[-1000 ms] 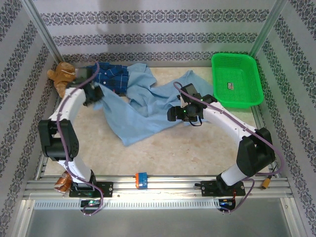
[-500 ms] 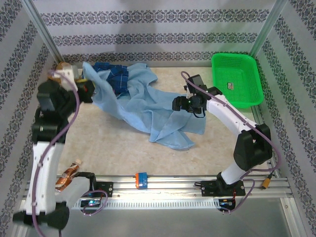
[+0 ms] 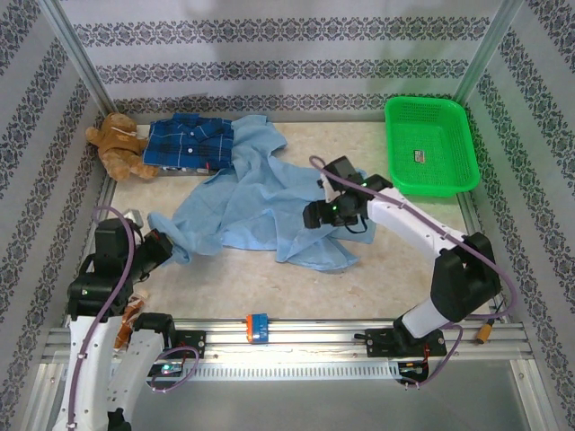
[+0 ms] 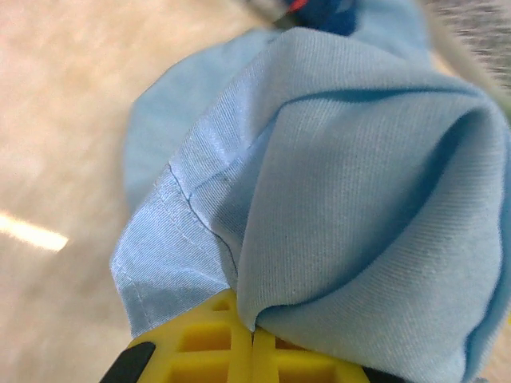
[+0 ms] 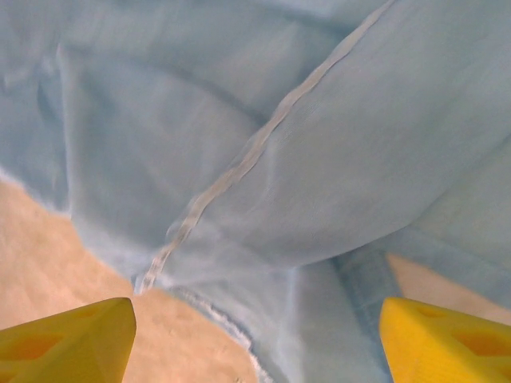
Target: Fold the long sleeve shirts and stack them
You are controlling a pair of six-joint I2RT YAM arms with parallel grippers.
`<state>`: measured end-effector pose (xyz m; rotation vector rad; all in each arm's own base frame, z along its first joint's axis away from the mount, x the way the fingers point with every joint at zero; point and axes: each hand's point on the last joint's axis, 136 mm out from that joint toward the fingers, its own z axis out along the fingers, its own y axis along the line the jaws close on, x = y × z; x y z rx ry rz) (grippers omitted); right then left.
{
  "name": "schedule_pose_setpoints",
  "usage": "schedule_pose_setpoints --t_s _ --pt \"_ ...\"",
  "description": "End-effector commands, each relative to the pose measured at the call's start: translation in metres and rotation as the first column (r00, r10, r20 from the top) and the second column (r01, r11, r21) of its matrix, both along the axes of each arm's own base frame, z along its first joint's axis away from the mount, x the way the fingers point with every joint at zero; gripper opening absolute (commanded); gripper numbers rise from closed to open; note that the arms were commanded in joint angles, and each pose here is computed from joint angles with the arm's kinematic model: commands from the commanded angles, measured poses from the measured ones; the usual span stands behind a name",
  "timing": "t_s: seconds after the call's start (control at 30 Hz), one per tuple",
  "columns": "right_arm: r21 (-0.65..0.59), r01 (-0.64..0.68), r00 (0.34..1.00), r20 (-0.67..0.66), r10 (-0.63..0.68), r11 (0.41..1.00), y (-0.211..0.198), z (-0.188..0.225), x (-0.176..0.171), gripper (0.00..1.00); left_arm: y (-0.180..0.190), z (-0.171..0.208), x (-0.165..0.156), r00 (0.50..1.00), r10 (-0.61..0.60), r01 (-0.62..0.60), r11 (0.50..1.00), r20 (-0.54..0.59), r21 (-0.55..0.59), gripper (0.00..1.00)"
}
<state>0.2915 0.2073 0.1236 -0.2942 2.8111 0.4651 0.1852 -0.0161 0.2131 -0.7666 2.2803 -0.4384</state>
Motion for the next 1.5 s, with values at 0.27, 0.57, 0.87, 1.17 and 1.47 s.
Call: schedule_pose_setpoints --t_s 0.27,0.57,0.87,1.17,1.47 --pt "-0.079 0.022 0.994 -0.105 -0.031 0.997 0.045 -0.044 -0.015 0.76 0.046 -0.046 -0.066 0.871 0.382 -0.363 0.924 -0.308 0.121 0.64" --pt "-0.155 0.157 0.982 -0.084 -0.172 0.975 0.047 -0.058 0.011 0.64 0.047 0.026 0.010 0.963 0.259 -0.246 0.958 -0.079 0.146 0.71" --pt "-0.159 0.229 0.970 -0.043 -0.238 0.960 0.030 -0.038 0.012 0.00 -0.035 -0.050 0.142 0.997 -0.013 0.005 0.995 -0.072 -0.104 0.74" --pt "-0.042 0.333 0.943 0.034 -0.332 0.942 -0.033 0.027 0.010 0.00 -0.009 -0.166 0.129 0.900 0.132 -0.120 0.991 -0.415 0.053 0.74" --pt "-0.044 0.488 0.873 0.051 -0.486 0.872 -0.123 0.034 0.002 0.00 0.004 -0.209 0.101 0.836 0.177 -0.134 0.984 -0.519 0.120 0.73"
